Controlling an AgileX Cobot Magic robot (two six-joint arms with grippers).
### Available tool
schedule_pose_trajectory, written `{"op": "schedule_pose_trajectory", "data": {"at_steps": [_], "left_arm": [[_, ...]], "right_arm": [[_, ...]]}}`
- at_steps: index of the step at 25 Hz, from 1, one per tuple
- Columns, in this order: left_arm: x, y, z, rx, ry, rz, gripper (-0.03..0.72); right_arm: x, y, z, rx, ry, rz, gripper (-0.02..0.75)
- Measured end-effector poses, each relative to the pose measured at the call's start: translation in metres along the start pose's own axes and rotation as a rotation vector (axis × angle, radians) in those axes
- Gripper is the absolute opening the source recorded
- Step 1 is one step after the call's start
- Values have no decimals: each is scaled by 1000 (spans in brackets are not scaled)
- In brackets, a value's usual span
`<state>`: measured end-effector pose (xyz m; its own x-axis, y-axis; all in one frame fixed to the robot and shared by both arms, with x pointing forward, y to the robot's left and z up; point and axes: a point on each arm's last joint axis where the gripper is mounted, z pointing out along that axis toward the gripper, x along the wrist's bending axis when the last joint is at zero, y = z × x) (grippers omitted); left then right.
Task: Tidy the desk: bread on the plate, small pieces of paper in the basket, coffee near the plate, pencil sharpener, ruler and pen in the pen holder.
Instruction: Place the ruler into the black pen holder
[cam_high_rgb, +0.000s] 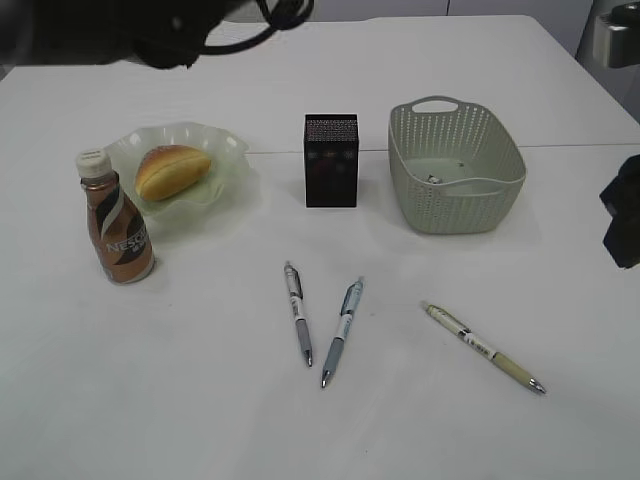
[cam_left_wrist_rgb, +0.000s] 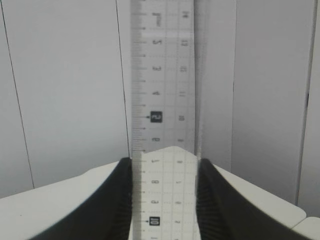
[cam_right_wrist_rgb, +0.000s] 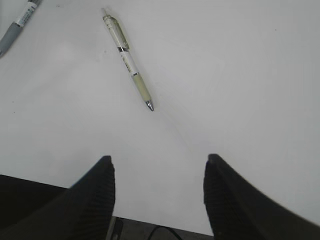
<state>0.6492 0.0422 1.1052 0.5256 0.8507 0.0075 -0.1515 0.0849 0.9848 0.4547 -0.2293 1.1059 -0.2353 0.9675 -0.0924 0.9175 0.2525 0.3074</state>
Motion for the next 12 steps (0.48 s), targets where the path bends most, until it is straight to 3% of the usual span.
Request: {"op": "schedule_pose_trajectory", "data": {"at_steps": [12], "left_arm": [[-1,-95,16,-1,6,1,261]], "right_arm": [[-2,0,0,-3,-19,-7,447]]}}
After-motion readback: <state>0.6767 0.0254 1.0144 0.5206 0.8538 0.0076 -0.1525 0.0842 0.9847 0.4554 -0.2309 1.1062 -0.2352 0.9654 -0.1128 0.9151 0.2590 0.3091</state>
